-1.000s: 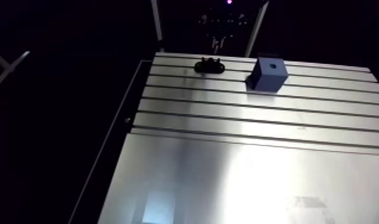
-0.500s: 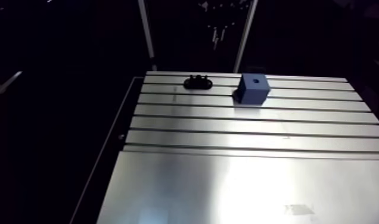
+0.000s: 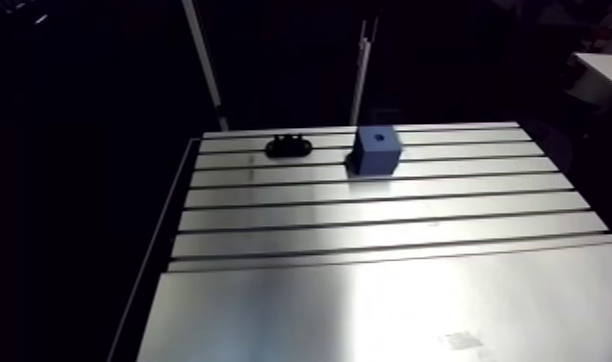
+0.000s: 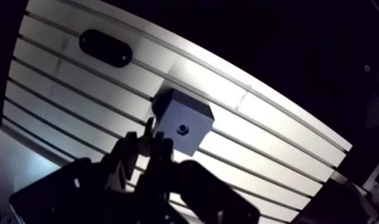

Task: Pick up the M10 bolt and insert it into the hex recess until seated.

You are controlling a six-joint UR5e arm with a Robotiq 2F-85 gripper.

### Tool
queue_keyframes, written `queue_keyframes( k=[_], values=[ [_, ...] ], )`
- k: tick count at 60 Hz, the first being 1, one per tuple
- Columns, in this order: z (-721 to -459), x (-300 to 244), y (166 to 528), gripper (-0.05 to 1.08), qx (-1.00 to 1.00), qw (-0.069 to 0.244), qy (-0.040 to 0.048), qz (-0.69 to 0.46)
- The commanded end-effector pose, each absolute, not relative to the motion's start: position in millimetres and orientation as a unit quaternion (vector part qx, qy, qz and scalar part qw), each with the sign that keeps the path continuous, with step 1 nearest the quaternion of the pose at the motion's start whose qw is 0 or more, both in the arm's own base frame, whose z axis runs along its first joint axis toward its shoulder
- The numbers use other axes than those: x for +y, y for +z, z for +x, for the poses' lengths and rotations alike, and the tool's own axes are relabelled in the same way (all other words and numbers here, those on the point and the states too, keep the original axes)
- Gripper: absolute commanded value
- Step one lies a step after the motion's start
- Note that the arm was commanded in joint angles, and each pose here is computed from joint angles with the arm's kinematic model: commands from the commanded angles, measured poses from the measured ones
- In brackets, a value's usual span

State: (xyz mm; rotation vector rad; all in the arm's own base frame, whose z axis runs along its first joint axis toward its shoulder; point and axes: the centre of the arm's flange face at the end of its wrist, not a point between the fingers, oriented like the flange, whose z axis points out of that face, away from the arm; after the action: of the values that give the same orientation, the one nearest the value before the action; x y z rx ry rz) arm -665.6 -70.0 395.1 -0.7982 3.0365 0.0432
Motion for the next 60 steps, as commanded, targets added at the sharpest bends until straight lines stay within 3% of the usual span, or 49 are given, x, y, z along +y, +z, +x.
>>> queue_keyframes(
  k=[1,27,60],
  values=[
    [-664,-38,407,0.77,0.950,0.042,0.0339,-0.308],
    [-648,-40,368,0.77,0.945,0.073,0.0195,-0.317],
    [-645,-40,335,0.77,0.948,0.045,0.0289,-0.315]
  ],
)
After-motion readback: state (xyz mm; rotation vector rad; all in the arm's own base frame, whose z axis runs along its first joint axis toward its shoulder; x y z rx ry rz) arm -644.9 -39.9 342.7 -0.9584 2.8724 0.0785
